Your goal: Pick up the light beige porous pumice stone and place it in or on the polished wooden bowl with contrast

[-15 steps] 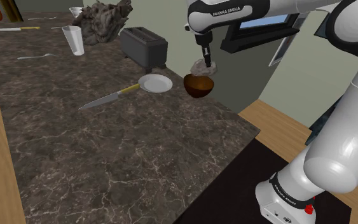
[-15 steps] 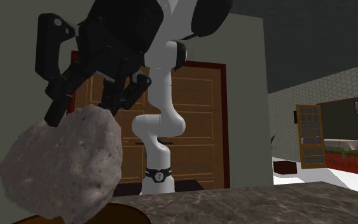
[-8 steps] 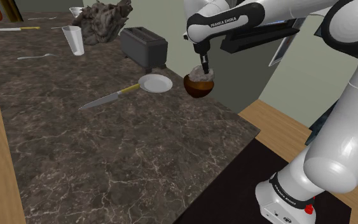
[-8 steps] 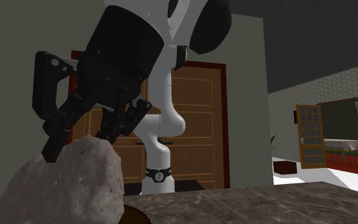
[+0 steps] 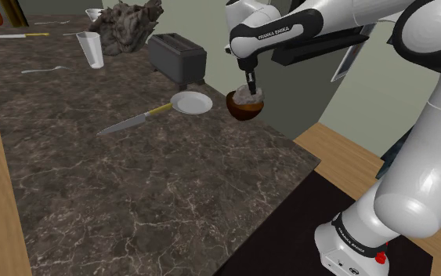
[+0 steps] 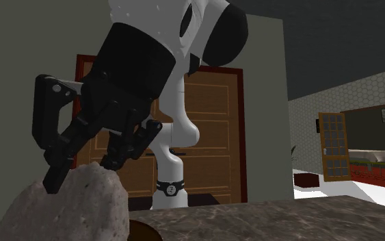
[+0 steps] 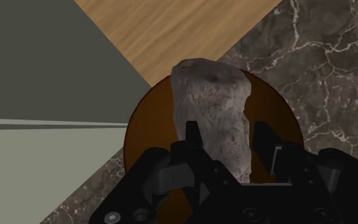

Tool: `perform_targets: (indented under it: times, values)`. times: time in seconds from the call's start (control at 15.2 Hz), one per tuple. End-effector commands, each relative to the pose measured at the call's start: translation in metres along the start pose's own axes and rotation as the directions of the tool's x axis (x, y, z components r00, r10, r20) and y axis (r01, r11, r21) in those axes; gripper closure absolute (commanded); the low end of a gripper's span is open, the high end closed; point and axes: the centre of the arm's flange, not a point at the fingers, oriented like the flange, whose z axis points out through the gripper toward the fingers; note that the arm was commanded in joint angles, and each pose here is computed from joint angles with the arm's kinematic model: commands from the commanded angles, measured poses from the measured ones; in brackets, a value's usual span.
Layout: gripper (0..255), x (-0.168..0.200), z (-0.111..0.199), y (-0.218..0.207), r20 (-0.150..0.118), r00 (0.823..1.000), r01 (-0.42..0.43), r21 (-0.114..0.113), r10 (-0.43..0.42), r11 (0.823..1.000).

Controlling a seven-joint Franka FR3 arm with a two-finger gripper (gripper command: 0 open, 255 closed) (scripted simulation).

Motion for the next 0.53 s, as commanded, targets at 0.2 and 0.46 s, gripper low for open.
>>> perform_targets:
  times: [0.2, 0.46]
  values:
    - [0, -0.0001, -0.0002, 0.0001, 0.000, 1.000, 0.000, 0.000, 0.000, 1.000]
    - [0, -0.0001, -0.0002, 0.0001, 0.000, 1.000, 0.000, 0.000, 0.000, 1.000]
